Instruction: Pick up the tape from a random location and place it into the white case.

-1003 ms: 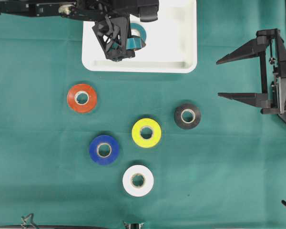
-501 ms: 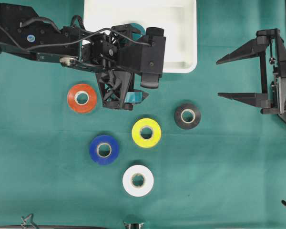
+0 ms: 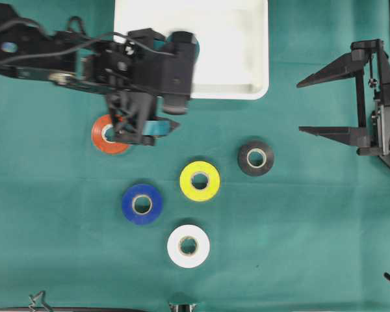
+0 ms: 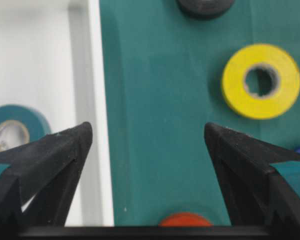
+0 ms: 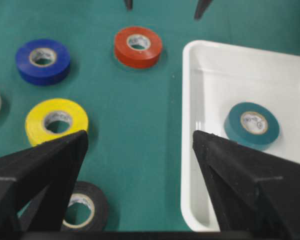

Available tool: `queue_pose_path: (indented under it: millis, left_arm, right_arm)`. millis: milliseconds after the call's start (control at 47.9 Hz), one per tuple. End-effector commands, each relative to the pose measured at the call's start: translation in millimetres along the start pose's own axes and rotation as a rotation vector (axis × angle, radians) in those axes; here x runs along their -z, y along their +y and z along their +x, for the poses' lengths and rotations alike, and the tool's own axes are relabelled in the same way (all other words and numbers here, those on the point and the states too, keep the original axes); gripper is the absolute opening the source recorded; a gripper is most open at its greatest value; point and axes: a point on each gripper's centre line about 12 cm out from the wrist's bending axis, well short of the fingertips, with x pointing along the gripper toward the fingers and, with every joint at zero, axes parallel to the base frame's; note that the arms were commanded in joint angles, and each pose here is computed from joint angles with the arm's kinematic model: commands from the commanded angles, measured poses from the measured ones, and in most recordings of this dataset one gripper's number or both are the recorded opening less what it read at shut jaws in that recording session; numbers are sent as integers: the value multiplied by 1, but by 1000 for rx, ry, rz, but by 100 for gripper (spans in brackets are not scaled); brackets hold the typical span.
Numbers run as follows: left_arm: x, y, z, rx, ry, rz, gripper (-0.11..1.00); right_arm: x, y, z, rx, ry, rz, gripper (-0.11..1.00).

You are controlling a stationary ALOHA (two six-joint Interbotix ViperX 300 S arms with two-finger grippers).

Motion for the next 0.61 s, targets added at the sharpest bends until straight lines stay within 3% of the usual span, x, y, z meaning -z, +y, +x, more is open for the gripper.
queue_pose_path:
  millis: [0, 313, 585]
  left_arm:
    - [-5, 1, -31, -13, -94, -4, 98]
    - [34, -4, -89, -44, -336, -22, 98]
    - [71, -10, -126, -49, -439, -60, 98]
  right_arm:
    - [-9, 0, -2, 2, -26, -6, 91]
    - [-10, 0, -2, 3, -31, -18, 91]
    - [-10, 0, -2, 3, -34, -15, 91]
